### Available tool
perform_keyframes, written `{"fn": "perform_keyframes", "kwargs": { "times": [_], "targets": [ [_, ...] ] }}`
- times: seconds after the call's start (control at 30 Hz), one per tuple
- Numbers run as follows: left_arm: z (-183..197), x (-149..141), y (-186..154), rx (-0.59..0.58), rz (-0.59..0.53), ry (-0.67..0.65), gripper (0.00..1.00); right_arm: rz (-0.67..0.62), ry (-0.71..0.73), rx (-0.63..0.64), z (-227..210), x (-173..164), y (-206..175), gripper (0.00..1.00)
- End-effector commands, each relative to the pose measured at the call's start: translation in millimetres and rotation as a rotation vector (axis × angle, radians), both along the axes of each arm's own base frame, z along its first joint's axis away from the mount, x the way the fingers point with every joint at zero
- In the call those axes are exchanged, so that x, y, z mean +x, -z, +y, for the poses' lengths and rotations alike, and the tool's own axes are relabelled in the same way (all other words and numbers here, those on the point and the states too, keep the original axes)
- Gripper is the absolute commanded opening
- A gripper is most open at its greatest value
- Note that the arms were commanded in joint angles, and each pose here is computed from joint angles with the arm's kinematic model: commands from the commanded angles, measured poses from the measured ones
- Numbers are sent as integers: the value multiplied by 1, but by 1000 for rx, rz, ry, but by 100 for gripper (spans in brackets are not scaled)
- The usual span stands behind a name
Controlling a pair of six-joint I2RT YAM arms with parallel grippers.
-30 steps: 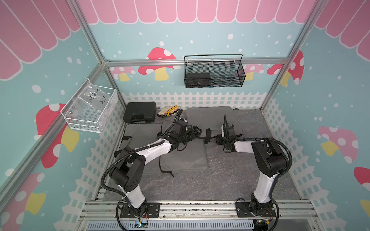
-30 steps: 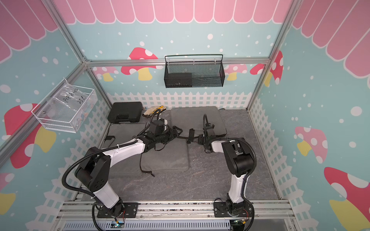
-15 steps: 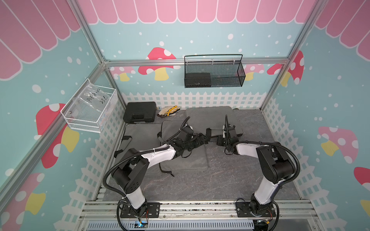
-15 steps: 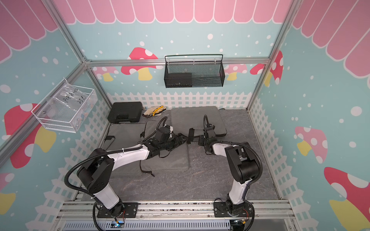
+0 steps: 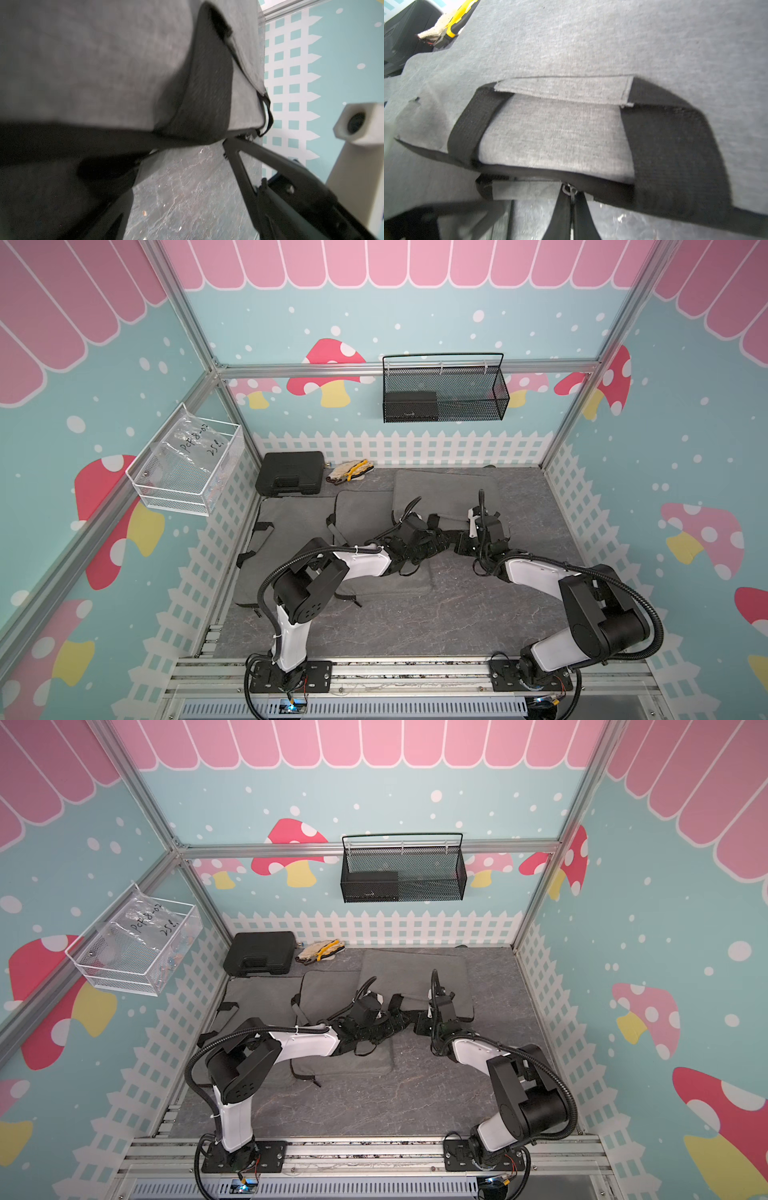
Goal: Put the mouse into the laptop bag
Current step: Zip the zipper on the zippered laptop bag.
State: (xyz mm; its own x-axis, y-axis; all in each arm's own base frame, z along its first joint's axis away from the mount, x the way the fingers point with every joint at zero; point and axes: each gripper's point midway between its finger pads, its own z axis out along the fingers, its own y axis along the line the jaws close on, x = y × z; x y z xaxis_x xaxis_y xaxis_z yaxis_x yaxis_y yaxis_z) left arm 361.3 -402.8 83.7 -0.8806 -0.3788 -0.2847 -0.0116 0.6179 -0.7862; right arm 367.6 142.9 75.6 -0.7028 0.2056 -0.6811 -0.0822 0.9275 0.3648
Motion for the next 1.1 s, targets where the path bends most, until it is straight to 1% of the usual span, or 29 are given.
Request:
{"fn": "perform_keyframes", "kwargs": {
  "times": [0.0,0.1,0.13,0.17,0.2,0.23,0.3,0.37,0.4,0.43,0.53,0.67,0.83,1.07],
  "targets": [
    [-7,25,-9,2,-42,-47,97,-45,-9,50,6,-10,-17,0],
    [-13,39,-2,39,-41,-53,98,-52,-10,59,4,-23,-19,0],
    [-17,45,-2,41,-45,-50,97,-57,-9,61,3,-26,-21,0],
    [-18,48,2,50,-40,-48,94,-58,-7,61,1,-29,-21,0],
    [-22,53,0,50,-50,-42,88,-58,-5,61,0,-33,-22,0],
    [-25,57,0,55,-54,-40,78,-63,-3,61,-2,-35,-23,0],
    [-26,63,2,65,-51,-38,53,-61,3,56,-5,-40,-22,0],
    [-27,69,-1,62,-53,-35,36,-57,8,50,-7,-43,-21,0],
    [-26,72,-2,63,-56,-43,24,-52,15,44,-9,-45,-18,0],
    [-24,74,-3,65,-58,-49,16,-46,24,37,-12,-46,-15,0],
    [-16,84,-10,80,-68,-64,6,-1,84,2,-25,-51,0,0],
    [-2,103,-19,102,-84,-81,0,65,172,-22,-47,-61,19,0],
    [4,135,-24,94,-88,-74,0,87,251,-27,-71,-77,25,0],
    [8,166,-25,114,-96,-81,0,92,271,9,-80,-91,27,0]
  ]
}}
